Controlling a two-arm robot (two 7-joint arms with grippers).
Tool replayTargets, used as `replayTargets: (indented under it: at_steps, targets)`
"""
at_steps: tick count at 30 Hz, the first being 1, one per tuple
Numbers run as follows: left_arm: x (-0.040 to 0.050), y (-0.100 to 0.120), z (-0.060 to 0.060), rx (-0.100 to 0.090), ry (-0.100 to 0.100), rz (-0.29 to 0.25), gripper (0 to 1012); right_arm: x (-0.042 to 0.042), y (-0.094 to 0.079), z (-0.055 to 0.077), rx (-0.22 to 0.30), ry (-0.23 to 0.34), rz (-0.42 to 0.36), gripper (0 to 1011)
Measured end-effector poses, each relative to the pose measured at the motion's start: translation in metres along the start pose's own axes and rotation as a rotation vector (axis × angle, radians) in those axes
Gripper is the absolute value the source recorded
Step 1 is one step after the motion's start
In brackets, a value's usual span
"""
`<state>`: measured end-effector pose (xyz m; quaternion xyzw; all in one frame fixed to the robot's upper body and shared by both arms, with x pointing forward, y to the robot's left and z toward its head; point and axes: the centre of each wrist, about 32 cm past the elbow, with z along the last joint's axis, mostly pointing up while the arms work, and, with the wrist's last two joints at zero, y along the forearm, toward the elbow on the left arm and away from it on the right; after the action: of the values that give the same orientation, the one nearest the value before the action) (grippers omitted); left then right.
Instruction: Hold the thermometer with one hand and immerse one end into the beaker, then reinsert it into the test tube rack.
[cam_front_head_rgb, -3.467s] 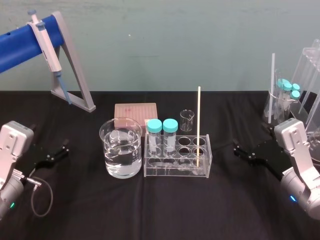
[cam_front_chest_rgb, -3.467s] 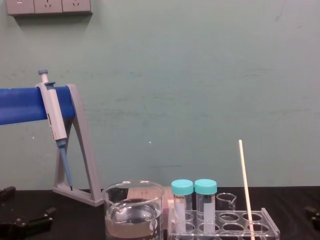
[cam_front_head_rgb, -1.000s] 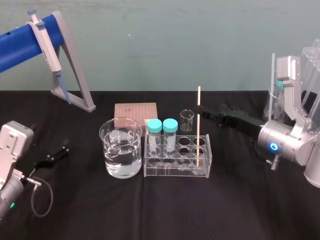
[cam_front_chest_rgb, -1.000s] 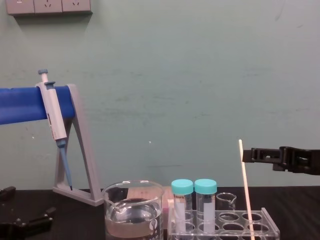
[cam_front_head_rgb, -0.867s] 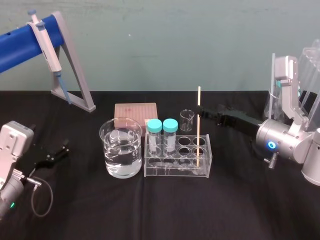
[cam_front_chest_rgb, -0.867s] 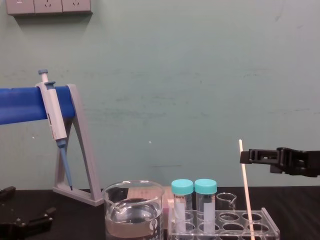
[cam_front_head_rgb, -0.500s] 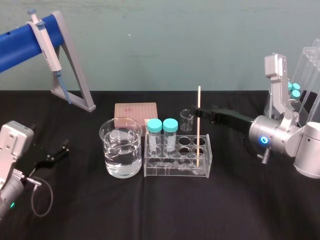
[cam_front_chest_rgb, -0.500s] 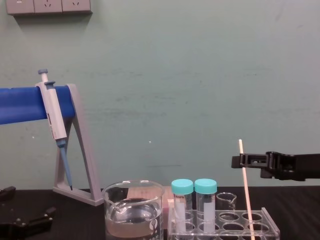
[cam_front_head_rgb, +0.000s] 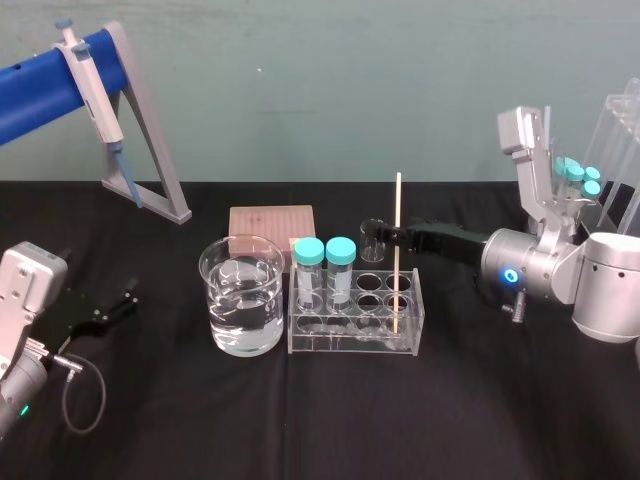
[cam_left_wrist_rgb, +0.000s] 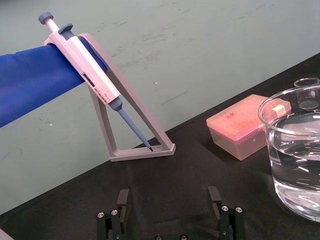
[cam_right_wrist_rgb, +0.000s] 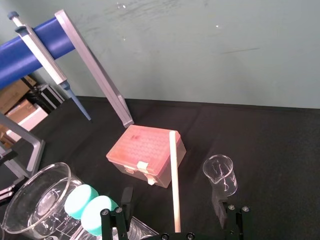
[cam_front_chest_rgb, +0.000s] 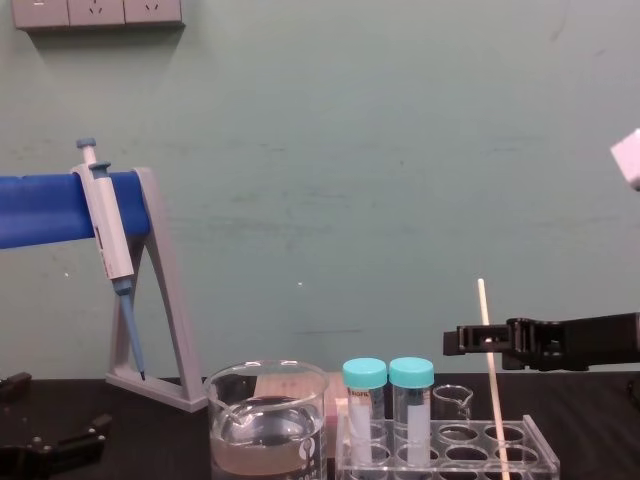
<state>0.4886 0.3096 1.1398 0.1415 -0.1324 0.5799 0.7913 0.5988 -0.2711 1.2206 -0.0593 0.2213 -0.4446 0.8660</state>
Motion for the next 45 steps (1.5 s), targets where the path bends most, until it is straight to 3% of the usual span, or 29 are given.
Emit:
replayTargets:
  at_steps: [8, 15, 28, 30, 39, 45]
  targets:
    - [0.0, 0.0, 0.0, 0.0, 0.0, 0.0, 1004, -0.0001, 0.004, 0.002, 0.006, -0.017, -0.006, 1003]
    - [0.0, 0.0, 0.0, 0.0, 0.0, 0.0, 1004, -0.0029, 0.009, 0.004, 0.018, -0.037, -0.015, 886]
    - [0.0, 0.0, 0.0, 0.0, 0.0, 0.0, 1004, -0.0033, 0.012, 0.002, 0.014, -0.041, -0.012, 453]
    - [0.0, 0.0, 0.0, 0.0, 0.0, 0.0, 1004, -0.0024, 0.012, 0.002, 0.016, -0.037, -0.012, 421]
    - [0.0, 0.0, 0.0, 0.0, 0.0, 0.0, 1004, 0.0012, 0.012, 0.0, 0.012, -0.023, -0.012, 103]
    - [0.0, 0.0, 0.0, 0.0, 0.0, 0.0, 1004, 0.0024, 0.011, -0.001, 0.01, -0.019, -0.012, 48]
